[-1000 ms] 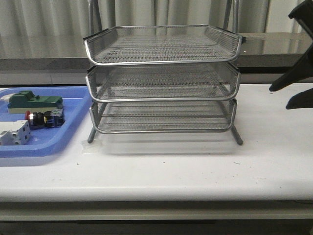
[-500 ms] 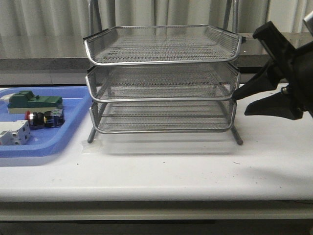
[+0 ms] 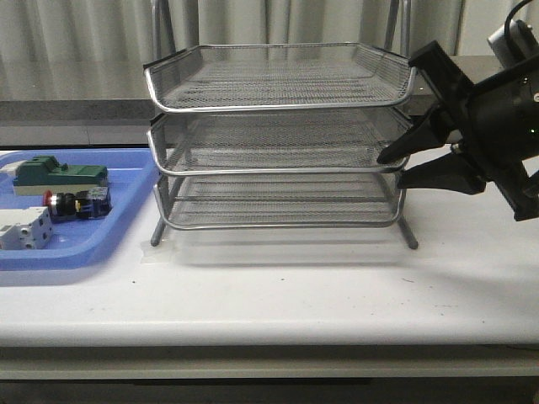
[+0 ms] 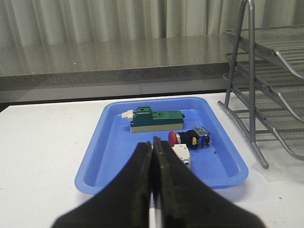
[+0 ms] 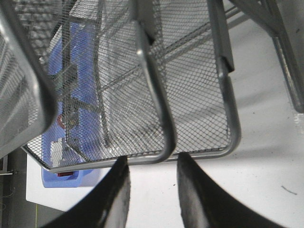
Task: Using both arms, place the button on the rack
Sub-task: 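Reach the right gripper to the middle mesh tray's front edge and grasp, then pull the middle mesh tray out toward the robot with the right gripper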
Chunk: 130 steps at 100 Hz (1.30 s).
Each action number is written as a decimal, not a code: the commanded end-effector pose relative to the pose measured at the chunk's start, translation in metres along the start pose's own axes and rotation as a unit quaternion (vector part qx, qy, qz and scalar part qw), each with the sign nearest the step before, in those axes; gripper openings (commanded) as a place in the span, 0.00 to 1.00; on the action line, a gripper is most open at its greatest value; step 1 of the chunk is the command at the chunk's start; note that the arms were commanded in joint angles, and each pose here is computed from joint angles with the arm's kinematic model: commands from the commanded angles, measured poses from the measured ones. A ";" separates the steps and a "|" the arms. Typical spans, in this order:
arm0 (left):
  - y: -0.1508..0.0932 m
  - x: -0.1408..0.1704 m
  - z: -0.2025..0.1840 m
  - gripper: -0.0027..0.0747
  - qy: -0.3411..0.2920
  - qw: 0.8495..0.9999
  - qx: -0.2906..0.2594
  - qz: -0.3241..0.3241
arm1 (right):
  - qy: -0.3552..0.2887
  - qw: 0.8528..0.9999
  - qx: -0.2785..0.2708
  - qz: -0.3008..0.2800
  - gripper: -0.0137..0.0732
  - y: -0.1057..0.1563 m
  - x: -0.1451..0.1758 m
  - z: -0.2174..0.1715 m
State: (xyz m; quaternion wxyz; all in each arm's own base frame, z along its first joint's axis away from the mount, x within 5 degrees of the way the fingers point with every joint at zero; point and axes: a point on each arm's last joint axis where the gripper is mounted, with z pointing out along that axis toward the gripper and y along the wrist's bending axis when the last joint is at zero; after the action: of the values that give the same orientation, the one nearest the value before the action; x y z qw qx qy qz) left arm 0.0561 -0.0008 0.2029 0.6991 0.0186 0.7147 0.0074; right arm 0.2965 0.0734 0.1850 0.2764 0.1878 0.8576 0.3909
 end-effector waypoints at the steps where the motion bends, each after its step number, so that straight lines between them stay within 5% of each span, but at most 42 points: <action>1: -0.001 0.007 0.000 0.01 -0.030 1.000 0.002 -0.009 | -0.033 0.997 -0.061 0.034 0.46 0.020 -0.013 -0.004; 60: -0.001 0.007 0.000 0.01 -0.030 1.000 0.002 -0.009 | -0.031 0.996 -0.072 0.031 0.45 0.024 -0.028 0.012; 96: -0.001 0.007 0.000 0.01 -0.030 1.000 0.002 -0.009 | -0.022 0.997 -0.069 0.033 0.09 0.019 -0.025 0.016; 130: -0.001 0.007 0.000 0.01 -0.030 1.000 0.002 -0.009 | 0.025 0.998 -0.048 0.015 0.08 0.004 -0.001 0.012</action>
State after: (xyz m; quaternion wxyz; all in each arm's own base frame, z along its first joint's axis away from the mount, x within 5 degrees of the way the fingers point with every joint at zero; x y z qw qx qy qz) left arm 0.0561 -0.0008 0.2029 0.6991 0.0186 0.7147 0.0074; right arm 0.3145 0.0791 0.1696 0.2493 0.2010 0.8511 0.4160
